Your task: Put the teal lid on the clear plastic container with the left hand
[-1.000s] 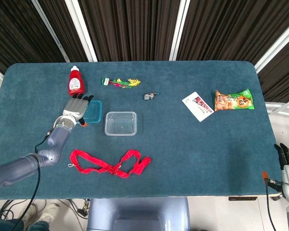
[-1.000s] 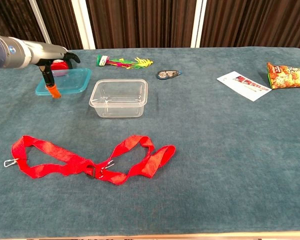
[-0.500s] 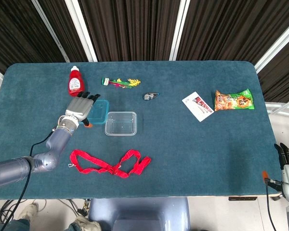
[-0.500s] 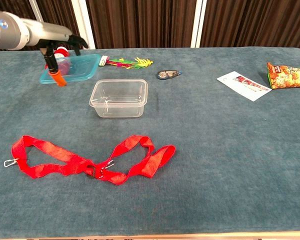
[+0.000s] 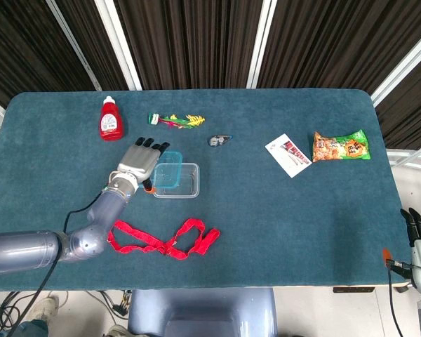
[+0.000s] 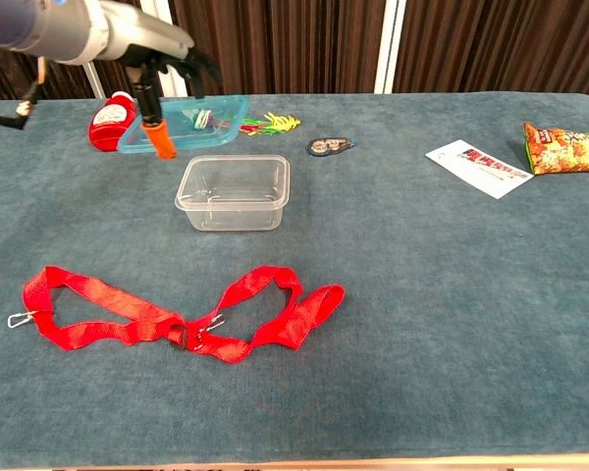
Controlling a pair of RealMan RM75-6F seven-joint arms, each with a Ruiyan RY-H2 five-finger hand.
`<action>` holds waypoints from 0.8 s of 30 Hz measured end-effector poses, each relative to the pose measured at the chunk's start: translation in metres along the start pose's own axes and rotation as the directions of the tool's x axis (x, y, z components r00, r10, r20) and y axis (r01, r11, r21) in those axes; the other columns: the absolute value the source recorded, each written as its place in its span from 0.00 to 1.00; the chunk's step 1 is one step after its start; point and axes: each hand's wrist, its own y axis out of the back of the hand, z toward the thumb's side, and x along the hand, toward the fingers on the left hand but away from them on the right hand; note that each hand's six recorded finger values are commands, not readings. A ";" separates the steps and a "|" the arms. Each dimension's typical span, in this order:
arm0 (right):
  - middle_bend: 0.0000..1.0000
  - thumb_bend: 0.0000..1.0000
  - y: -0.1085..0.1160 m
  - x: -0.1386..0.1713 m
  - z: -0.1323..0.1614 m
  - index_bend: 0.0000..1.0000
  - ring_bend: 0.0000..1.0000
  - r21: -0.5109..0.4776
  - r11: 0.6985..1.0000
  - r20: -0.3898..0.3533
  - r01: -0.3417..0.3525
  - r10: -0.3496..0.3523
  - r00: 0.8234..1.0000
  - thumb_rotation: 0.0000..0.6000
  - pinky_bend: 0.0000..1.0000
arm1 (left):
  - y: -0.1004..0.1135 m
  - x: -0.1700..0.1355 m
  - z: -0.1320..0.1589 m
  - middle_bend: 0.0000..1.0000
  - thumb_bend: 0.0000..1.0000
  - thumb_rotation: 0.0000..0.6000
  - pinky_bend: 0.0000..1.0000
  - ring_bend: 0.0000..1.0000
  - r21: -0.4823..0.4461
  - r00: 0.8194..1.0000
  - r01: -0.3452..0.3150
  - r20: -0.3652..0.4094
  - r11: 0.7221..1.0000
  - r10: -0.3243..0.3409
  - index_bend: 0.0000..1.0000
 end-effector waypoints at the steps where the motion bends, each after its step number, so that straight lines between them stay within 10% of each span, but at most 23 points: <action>1: 0.04 0.39 0.000 0.000 0.000 0.06 0.02 -0.001 1.000 0.001 0.001 -0.001 1.000 1.00 0.00 | 0.000 0.000 0.004 0.38 0.18 1.00 0.00 0.03 0.006 1.000 0.001 -0.003 1.000 -0.001 0.07; 24: 0.04 0.39 0.000 0.000 -0.002 0.06 0.02 -0.007 1.000 0.013 0.000 0.000 1.000 1.00 0.00 | -0.022 0.027 0.039 0.38 0.18 1.00 0.00 0.03 0.032 0.999 0.010 -0.041 0.999 -0.008 0.07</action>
